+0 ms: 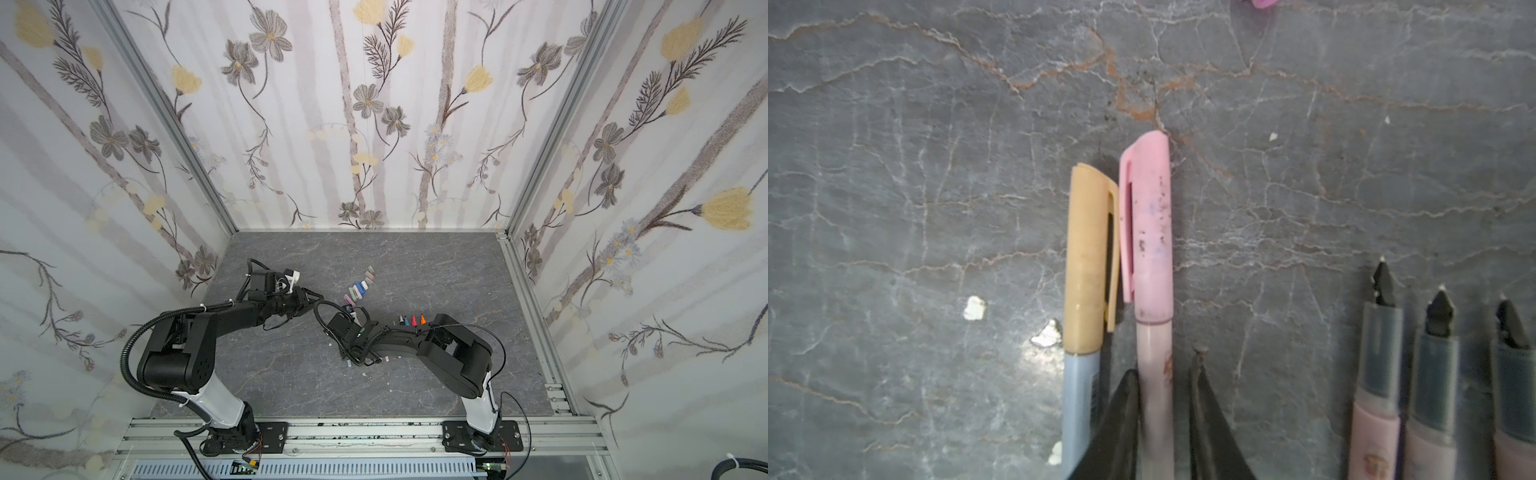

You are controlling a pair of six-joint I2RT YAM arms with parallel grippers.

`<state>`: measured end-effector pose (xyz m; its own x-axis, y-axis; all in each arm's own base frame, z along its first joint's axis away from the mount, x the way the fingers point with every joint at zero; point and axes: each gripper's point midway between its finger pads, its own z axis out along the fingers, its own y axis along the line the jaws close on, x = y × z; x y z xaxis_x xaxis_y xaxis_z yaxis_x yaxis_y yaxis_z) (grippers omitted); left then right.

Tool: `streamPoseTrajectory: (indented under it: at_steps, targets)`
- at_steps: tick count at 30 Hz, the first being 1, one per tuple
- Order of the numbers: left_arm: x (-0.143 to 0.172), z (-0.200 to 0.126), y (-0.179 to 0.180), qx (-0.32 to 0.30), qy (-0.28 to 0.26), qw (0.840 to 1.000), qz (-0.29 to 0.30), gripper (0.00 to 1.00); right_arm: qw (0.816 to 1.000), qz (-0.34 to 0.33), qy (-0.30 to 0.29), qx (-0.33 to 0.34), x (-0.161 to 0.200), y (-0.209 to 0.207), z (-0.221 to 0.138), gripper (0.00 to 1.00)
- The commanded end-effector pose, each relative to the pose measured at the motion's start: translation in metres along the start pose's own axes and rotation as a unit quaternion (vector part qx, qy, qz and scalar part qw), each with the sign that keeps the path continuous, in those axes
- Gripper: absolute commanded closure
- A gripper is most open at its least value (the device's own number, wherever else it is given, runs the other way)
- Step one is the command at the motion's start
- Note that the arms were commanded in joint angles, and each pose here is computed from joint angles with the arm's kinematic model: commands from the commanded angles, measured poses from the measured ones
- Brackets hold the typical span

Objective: Remove pen caps from pens
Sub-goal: Pick up the pen from the center of the table.

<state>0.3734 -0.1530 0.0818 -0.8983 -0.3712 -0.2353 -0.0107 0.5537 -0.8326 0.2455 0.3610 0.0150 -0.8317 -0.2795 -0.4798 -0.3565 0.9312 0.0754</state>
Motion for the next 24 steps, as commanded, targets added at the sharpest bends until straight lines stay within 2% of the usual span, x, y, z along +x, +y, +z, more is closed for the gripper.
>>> streamPoseTrajectory:
  at_steps: [1, 8, 16, 24]
  targets:
    - [-0.002, -0.001, -0.006, 0.012, -0.003, 1.0, 0.011, 0.65, 0.998, -0.018, 0.062, 0.021, 0.034, -0.015, 0.005, 0.86]
    - [0.005, 0.004, -0.018, 0.016, 0.01, 1.0, 0.021, 0.65, 0.999, 0.0, 0.031, 0.015, 0.014, -0.027, -0.014, 0.96]
    - [0.026, 0.022, -0.051, 0.043, 0.043, 0.998, 0.035, 0.64, 0.992, 0.046, -0.056, -0.103, -0.037, -0.026, -0.061, 0.99]
    - [0.048, 0.031, -0.097, 0.088, 0.056, 0.993, 0.054, 0.62, 0.984, 0.084, -0.085, -0.134, -0.061, -0.045, -0.082, 1.0]
